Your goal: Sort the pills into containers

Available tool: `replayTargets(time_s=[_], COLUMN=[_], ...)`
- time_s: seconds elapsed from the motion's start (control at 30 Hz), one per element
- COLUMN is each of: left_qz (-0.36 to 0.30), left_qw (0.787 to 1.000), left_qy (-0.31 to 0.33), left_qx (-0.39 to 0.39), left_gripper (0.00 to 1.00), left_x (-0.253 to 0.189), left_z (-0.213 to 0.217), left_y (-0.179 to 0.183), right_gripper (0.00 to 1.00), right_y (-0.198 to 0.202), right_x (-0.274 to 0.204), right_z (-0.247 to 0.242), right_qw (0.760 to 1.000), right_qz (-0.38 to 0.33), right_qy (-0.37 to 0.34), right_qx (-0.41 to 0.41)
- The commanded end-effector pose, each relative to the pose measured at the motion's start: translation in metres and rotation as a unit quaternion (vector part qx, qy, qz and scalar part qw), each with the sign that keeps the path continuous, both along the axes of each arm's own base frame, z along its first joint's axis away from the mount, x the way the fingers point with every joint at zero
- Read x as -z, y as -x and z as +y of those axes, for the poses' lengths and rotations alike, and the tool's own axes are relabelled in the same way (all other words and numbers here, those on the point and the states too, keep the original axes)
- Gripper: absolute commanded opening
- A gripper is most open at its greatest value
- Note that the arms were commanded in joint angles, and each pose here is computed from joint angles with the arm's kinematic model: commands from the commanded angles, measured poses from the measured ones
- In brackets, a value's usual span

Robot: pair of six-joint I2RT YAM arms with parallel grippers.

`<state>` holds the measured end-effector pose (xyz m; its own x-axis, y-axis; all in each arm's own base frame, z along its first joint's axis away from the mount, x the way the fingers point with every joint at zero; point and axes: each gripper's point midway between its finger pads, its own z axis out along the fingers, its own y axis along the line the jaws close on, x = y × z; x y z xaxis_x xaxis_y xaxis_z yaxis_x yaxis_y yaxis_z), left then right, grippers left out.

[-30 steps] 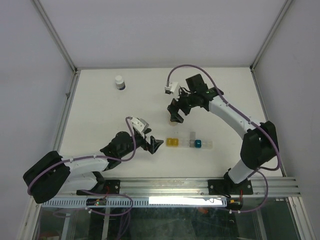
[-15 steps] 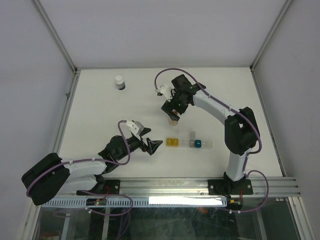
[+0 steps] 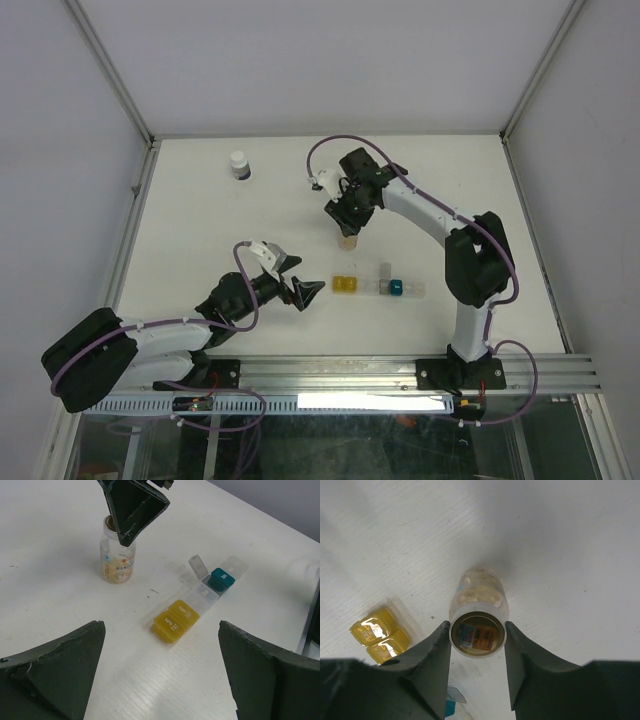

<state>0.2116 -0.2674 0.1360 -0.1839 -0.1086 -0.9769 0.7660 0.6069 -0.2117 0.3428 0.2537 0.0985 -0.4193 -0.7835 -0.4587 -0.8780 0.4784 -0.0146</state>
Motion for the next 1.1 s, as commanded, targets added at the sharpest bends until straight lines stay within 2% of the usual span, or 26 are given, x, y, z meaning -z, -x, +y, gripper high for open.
replayTargets(time_s=[0.0,0.13,0.2,0.27,0.5,0.67,0.83,1.07], left_qz=[-0.027,-0.067,-0.103,-0.145,-0.255,-0.282,-0.292,-0.266], left_qw=[0.999,0.996,0.991,0.983,0.959,0.955,0.954,0.959], left_qy=[0.034,0.032,0.034,0.042,0.044,0.02,-0.023,-0.097], left_qx=[0.021,0.057,0.082,0.103,0.116,0.088,0.068,0.021], left_gripper=[0.99,0.99,0.99,0.99,0.99,0.99,0.99,0.99], left_x=[-0.022,-0.031,-0.039,-0.052,-0.096,-0.119,-0.12,-0.105], left_z=[-0.004,-0.01,-0.013,-0.017,-0.032,-0.053,-0.078,-0.095], left_y=[0.006,0.014,0.021,0.027,0.026,0.018,0.013,-0.017], right_gripper=[0.34,0.16,0.06,0.01,0.0,0.0,0.0,0.0], right_y=[-0.004,0.005,0.016,0.027,0.063,0.097,0.114,0.121], right_x=[-0.02,-0.037,-0.051,-0.063,-0.112,-0.14,-0.148,-0.151], right_z=[0.011,0.01,0.011,0.007,-0.022,-0.038,-0.044,-0.045], right_qw=[1.0,0.999,0.996,0.991,0.95,0.909,0.887,0.882], right_qz=[-0.011,-0.015,-0.011,0.0,0.018,0.021,0.023,0.021], right_qy=[-0.022,-0.047,-0.08,-0.126,-0.307,-0.409,-0.452,-0.461], right_qx=[-0.003,-0.016,-0.03,-0.04,-0.049,-0.076,-0.089,-0.097])
